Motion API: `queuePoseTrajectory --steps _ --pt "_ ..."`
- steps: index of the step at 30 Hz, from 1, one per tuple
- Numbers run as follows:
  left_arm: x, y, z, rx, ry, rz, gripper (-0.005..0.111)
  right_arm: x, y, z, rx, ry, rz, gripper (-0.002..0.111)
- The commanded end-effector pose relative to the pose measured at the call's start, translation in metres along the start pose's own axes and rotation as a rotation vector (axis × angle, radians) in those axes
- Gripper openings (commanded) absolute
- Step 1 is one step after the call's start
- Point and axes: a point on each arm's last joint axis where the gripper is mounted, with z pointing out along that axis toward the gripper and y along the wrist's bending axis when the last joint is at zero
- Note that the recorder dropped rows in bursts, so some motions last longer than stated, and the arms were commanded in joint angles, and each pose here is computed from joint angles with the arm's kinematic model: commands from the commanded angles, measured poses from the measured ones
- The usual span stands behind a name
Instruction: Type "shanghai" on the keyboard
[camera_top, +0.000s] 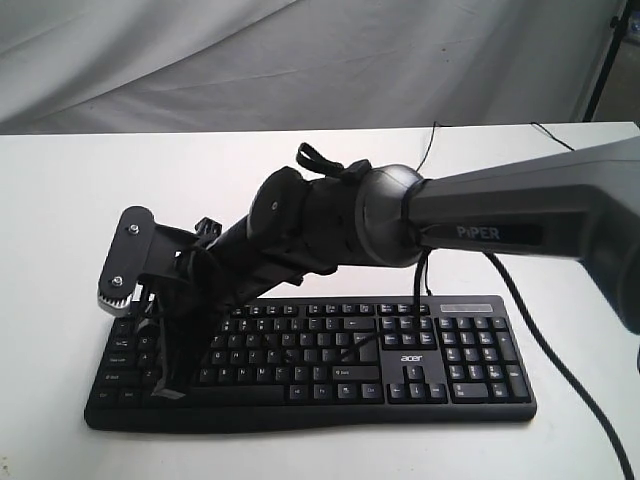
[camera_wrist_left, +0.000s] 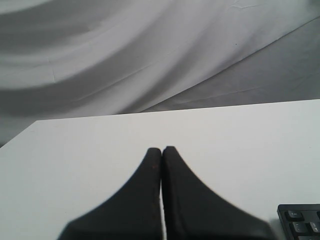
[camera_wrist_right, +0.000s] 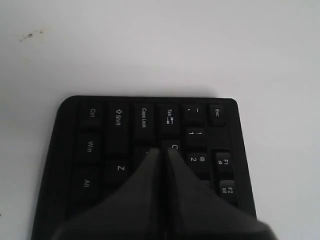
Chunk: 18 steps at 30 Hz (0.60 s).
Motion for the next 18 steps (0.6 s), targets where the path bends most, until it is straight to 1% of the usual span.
queuePoseTrajectory --steps 1,8,10,12,18 --pt "0.001 0.000 0.001 0.004 0.003 -0.003 0.001 -0.001 -0.001 -0.001 -0.005 -0.002 -0.005 0.000" --pt "0.001 0.000 0.001 0.004 0.003 -0.003 0.001 -0.004 -0.003 -0.003 -0.006 -0.009 0.003 0.000" --pt "0.001 0.000 0.001 0.004 0.003 -0.003 0.001 -0.009 -0.005 -0.004 -0.050 -0.020 0.022 0.000" --pt "0.001 0.000 0.001 0.004 0.003 -0.003 0.001 -0.012 -0.010 -0.003 -0.066 -0.011 0.038 0.000" --pt "0.001 0.000 0.001 0.004 0.003 -0.003 0.001 -0.005 -0.010 0.003 -0.087 0.026 0.046 0.000"
